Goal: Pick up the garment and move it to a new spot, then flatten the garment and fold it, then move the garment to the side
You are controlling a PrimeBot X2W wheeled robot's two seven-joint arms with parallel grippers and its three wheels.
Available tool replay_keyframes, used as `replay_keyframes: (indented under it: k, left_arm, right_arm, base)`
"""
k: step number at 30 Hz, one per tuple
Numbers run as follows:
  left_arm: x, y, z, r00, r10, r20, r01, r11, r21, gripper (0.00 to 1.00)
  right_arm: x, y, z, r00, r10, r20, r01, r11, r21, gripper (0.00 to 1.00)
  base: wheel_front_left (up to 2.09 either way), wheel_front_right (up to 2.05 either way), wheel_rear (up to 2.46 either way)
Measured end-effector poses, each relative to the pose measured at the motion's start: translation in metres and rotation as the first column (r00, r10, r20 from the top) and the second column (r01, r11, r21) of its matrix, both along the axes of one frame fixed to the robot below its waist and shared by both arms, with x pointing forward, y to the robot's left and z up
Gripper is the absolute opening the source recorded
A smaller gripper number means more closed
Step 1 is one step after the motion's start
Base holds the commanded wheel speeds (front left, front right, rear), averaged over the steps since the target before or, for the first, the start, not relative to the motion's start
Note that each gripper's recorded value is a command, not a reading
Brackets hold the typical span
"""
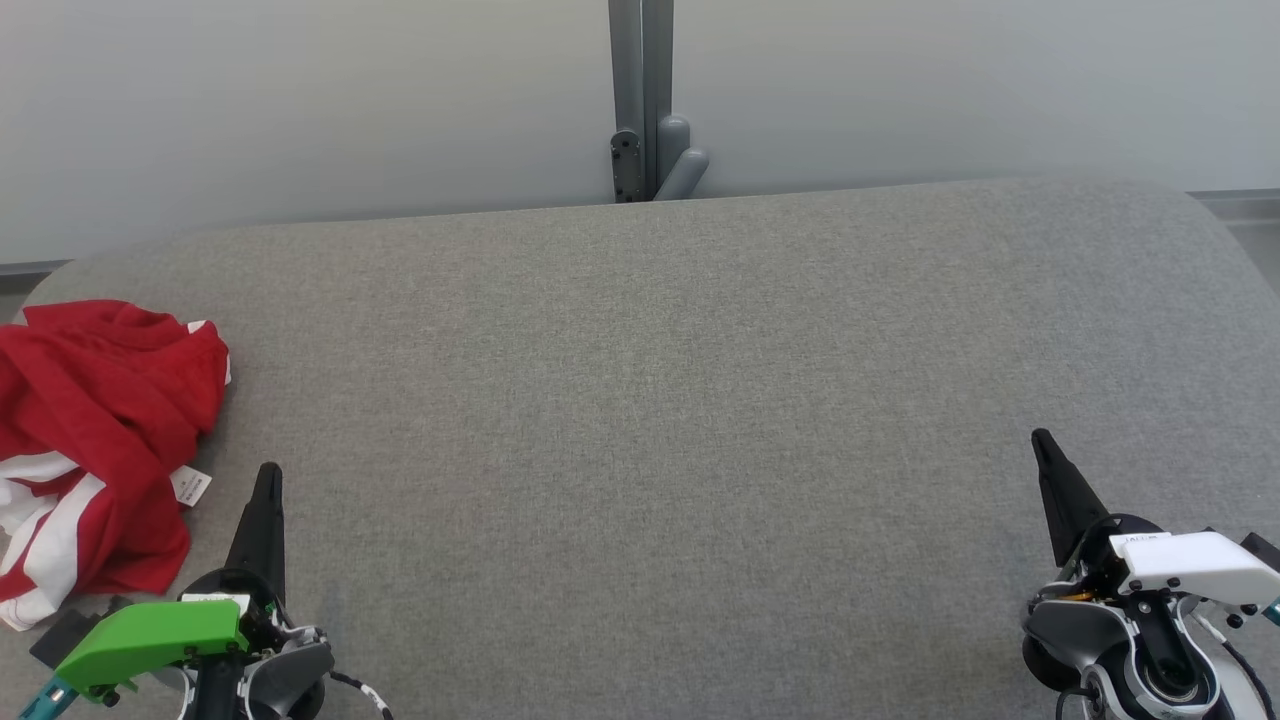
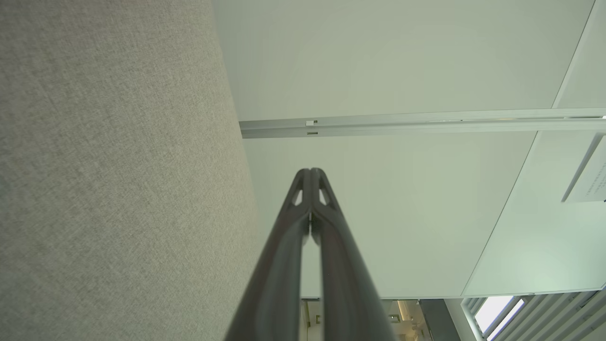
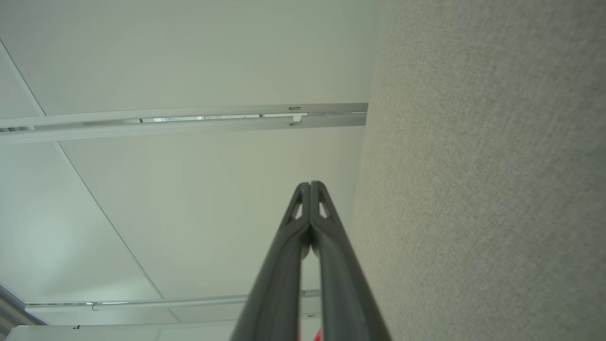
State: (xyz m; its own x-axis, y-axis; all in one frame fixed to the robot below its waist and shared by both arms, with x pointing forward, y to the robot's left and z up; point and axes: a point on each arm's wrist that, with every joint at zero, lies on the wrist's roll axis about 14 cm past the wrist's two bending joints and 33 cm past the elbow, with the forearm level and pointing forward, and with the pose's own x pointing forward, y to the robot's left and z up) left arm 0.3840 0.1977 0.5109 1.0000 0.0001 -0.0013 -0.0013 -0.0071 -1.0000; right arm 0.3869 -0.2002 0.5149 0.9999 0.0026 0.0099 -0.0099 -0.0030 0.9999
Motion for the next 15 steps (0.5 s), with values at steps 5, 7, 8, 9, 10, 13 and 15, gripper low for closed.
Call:
replay_keyframes:
  k: [5, 7, 8, 9, 10, 13, 15]
  left_arm:
    - [0.000, 0.000, 0.000, 1.000, 0.000, 0.000, 0.000, 1.000, 0.000, 0.00]
    - [0.000, 0.000, 0.000, 1.000, 0.000, 0.000, 0.000, 1.000, 0.000, 0.00]
    - [0.000, 0.000, 0.000, 1.000, 0.000, 0.000, 0.000, 1.000, 0.000, 0.00]
    - [-0.001, 0.000, -0.003, 1.000, 0.000, -0.008, 0.000, 1.000, -0.001, 1.00]
    - [-0.003, -0.001, -0.008, 1.000, -0.001, -0.025, 0.000, 1.000, -0.003, 1.00]
    - [-0.008, -0.002, -0.020, 0.998, -0.002, -0.060, 0.001, 1.000, -0.007, 1.00]
    - [-0.011, -0.002, -0.025, 0.997, 0.002, -0.075, -0.003, 1.000, -0.007, 1.00]
  right_arm:
    - [0.000, 0.000, 0.000, 1.000, 0.000, 0.000, 0.000, 1.000, 0.000, 0.00]
    - [0.000, 0.000, 0.000, 1.000, 0.000, 0.000, 0.000, 1.000, 0.000, 0.00]
    - [0.000, 0.000, 0.000, 1.000, 0.000, 0.000, 0.000, 1.000, 0.000, 0.00]
    - [-0.001, 0.000, -0.003, 1.000, 0.000, -0.007, 0.000, 1.000, 0.002, 1.00]
    - [-0.002, 0.001, -0.007, 1.000, 0.000, -0.021, 0.000, 1.000, 0.005, 1.00]
    - [-0.006, 0.002, -0.017, 0.999, 0.001, -0.051, -0.001, 1.000, 0.011, 1.00]
    - [-0.009, 0.003, -0.022, 0.998, -0.001, -0.065, 0.002, 1.000, 0.010, 1.00]
  base:
    - [0.00, 0.00, 0.00]
    - [0.00, 0.00, 0.00]
    - [0.00, 0.00, 0.00]
    - [0.00, 0.00, 0.00]
    - [0.00, 0.00, 0.00]
    - [0.00, 0.00, 0.00]
    - [0.00, 0.00, 0.00]
